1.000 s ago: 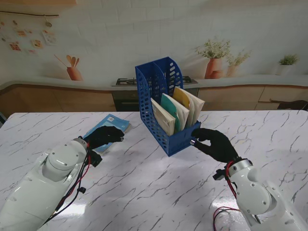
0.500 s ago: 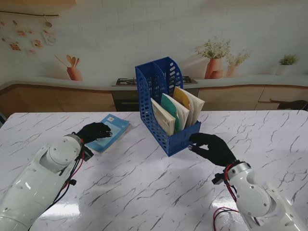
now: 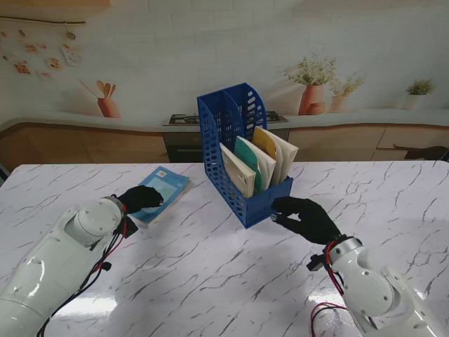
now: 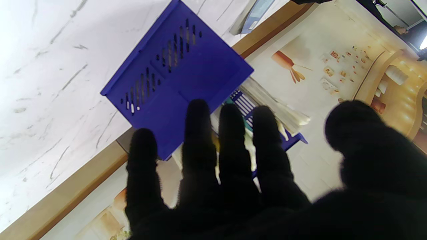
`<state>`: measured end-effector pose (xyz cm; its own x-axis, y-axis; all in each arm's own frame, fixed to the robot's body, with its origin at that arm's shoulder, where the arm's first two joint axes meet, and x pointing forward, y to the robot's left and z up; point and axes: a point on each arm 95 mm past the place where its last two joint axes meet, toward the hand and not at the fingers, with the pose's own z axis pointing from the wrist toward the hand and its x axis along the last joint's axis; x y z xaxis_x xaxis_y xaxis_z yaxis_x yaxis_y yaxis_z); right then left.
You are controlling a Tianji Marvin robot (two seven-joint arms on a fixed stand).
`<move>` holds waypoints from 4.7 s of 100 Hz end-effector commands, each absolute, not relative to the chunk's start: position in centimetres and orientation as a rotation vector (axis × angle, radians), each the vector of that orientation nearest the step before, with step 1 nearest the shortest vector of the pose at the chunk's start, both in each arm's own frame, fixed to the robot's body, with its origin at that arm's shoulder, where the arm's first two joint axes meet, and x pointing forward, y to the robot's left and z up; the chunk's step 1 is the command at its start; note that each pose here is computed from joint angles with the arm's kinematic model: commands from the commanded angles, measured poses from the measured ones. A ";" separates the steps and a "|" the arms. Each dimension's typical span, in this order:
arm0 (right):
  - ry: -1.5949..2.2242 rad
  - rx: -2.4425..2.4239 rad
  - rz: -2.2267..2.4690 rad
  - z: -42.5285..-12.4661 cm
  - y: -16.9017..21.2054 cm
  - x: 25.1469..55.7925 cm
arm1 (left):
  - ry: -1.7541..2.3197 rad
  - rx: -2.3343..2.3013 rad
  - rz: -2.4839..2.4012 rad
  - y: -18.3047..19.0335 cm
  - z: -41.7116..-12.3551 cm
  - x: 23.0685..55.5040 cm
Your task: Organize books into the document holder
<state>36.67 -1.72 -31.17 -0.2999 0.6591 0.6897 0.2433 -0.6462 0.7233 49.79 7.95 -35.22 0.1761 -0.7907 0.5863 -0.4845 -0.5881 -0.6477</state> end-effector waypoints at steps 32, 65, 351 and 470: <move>1.156 1.678 2.031 -31.8 -1.4 36.0 | 1.321 -2.372 -1.301 6.4 -38.2 43.5; 1.177 1.686 2.025 -31.7 -1.6 36.0 | 1.292 -2.395 -1.387 4.8 -36.3 38.4; 1.200 1.750 2.020 -32.5 -2.3 37.1 | 1.187 -2.145 -1.521 4.3 -32.8 46.3; 1.197 1.774 2.017 -32.9 -2.7 37.0 | 1.490 -2.299 -1.538 -1.7 -38.0 42.6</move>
